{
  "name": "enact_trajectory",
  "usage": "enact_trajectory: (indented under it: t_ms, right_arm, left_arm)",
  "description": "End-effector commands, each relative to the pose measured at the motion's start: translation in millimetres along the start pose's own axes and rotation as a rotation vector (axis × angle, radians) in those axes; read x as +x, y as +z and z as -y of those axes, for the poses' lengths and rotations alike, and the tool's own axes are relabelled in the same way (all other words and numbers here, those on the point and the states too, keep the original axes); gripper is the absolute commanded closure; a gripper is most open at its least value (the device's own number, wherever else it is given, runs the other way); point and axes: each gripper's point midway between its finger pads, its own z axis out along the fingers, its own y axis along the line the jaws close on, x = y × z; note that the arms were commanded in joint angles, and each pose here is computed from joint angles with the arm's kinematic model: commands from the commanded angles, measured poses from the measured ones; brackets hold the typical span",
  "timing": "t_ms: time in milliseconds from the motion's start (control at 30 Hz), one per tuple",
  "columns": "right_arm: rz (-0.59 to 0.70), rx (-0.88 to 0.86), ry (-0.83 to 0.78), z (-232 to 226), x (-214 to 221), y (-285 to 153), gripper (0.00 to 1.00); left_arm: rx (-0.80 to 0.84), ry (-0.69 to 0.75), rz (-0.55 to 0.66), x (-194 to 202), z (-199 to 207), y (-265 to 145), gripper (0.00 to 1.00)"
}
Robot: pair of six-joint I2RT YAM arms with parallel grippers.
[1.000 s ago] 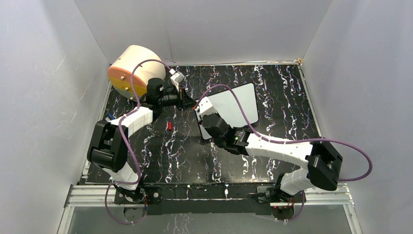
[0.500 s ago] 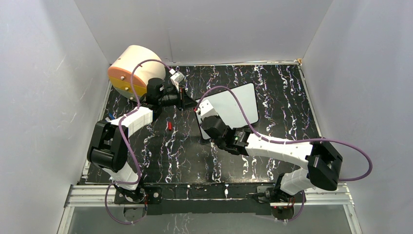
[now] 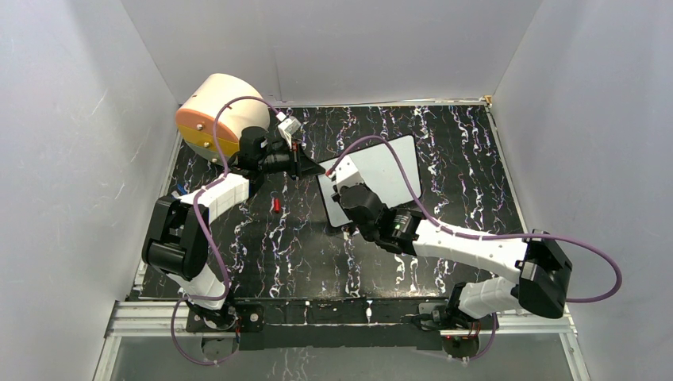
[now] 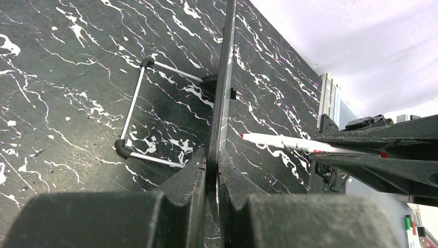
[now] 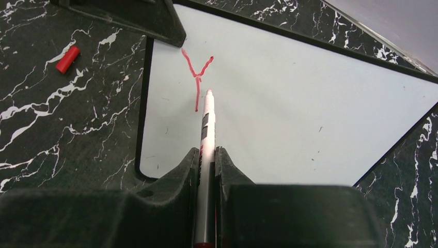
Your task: Write a sentence on the whiteboard
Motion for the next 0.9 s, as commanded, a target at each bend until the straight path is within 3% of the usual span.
enact_trajectory:
  t_ms: [0, 867]
  right_arm:
    - [0.078, 0.027, 0.047, 7.6, -19.9, 1.5, 1.00]
    - [0.086, 0.017, 0.055, 5.6, -18.4, 12.0, 1.00]
  left_arm:
    - [-0.047, 0.034, 0.005, -7.7, -0.5, -2.7, 1.00]
    - [-0.046, 0.034, 0.003, -7.7, -0.3, -2.7, 1.00]
